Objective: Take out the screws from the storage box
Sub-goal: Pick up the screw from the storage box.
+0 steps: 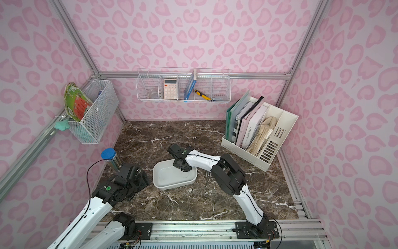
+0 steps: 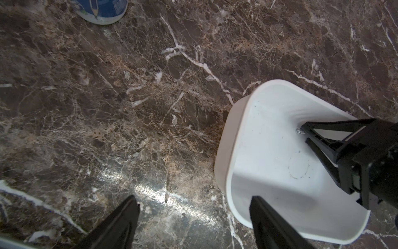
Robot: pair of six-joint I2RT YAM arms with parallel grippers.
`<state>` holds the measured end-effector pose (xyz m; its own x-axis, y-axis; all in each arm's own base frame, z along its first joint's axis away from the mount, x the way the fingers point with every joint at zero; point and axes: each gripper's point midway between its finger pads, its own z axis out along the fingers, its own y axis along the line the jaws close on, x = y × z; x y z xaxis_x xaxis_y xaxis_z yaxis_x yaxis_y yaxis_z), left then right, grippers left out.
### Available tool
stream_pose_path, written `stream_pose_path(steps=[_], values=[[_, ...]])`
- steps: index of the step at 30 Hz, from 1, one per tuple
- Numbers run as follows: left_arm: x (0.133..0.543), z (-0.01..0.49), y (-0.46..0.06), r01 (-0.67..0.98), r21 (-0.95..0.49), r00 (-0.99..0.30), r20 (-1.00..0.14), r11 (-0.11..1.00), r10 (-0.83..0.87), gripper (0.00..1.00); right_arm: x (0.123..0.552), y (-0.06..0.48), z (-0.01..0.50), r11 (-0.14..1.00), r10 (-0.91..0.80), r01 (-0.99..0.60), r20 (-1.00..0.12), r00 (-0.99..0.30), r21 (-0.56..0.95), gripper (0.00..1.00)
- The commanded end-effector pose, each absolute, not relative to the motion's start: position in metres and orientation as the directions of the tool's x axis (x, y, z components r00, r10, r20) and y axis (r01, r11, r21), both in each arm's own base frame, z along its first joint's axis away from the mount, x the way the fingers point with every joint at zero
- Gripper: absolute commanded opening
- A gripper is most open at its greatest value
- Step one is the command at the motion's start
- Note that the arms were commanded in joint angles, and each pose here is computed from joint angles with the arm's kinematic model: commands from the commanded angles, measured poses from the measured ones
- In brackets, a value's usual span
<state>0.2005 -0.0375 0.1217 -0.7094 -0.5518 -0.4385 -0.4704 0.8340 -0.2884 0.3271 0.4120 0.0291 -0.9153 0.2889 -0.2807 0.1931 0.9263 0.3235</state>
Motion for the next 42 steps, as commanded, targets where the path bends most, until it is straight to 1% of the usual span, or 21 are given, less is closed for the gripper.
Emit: stream_pose_path(steps=[1,5,9,10,14,17,19,21,26,28,31,33,36,38,42], values=[[0.201,0.123,-0.035,-0.480,-0.288,-0.697,-0.449,0.829,-0.560,0.86,0.325,0.404,0.018,0.941,0.276,0.199,-0.282,-0.919,0.273,0.36],[0.200,0.124,-0.034,-0.481,-0.288,-0.692,-0.454,0.828,-0.561,0.86,0.321,0.401,0.012,0.950,0.257,0.191,-0.272,-0.927,0.248,0.27],[0.200,0.123,-0.033,-0.484,-0.288,-0.691,-0.453,0.826,-0.563,0.86,0.315,0.399,0.006,0.963,0.204,0.147,-0.258,-0.944,0.224,0.11],[0.199,0.123,-0.033,-0.484,-0.287,-0.692,-0.452,0.827,-0.562,0.86,0.314,0.397,0.005,0.969,0.186,0.133,-0.257,-0.948,0.210,0.10],[0.197,0.121,-0.032,-0.488,-0.277,-0.696,-0.450,0.828,-0.560,0.86,0.307,0.386,0.000,0.989,0.080,0.045,-0.255,-0.964,0.140,0.09],[0.197,0.121,-0.031,-0.487,-0.277,-0.694,-0.453,0.828,-0.559,0.86,0.304,0.375,-0.003,0.998,-0.012,-0.028,-0.253,-0.967,0.057,0.09],[0.196,0.119,-0.031,-0.487,-0.276,-0.695,-0.452,0.829,-0.559,0.86,0.301,0.370,-0.005,0.998,-0.053,-0.062,-0.244,-0.968,0.029,0.10],[0.196,0.119,-0.032,-0.486,-0.275,-0.697,-0.450,0.829,-0.558,0.86,0.296,0.367,-0.021,0.996,-0.085,-0.089,-0.210,-0.974,0.007,0.12],[0.194,0.117,-0.031,-0.489,-0.267,-0.704,-0.442,0.831,-0.556,0.86,0.293,0.371,-0.028,0.992,-0.121,-0.126,-0.194,-0.973,0.012,0.12],[0.194,0.117,-0.031,-0.489,-0.264,-0.703,-0.444,0.831,-0.555,0.86,0.294,0.372,-0.027,0.991,-0.127,-0.132,-0.199,-0.972,0.012,0.11],[0.193,0.118,-0.030,-0.488,-0.262,-0.704,-0.445,0.833,-0.553,0.86,0.295,0.373,-0.022,0.991,-0.127,-0.134,-0.206,-0.970,0.019,0.03],[0.194,0.118,-0.030,-0.487,-0.261,-0.704,-0.447,0.833,-0.552,0.86,0.297,0.377,-0.015,0.990,-0.124,-0.135,-0.217,-0.968,0.039,0.00],[0.194,0.120,-0.030,-0.487,-0.257,-0.704,-0.450,0.835,-0.549,0.86,0.301,0.387,-0.003,0.986,-0.126,-0.148,-0.238,-0.963,0.078,0.00],[0.195,0.123,-0.030,-0.485,-0.260,-0.703,-0.451,0.835,-0.549,0.86,0.304,0.397,0.021,0.978,-0.125,-0.166,-0.282,-0.951,0.124,0.00],[0.197,0.127,-0.032,-0.478,-0.270,-0.703,-0.452,0.835,-0.549,0.86,0.309,0.404,0.046,0.971,-0.118,-0.179,-0.330,-0.936,0.161,0.00]])
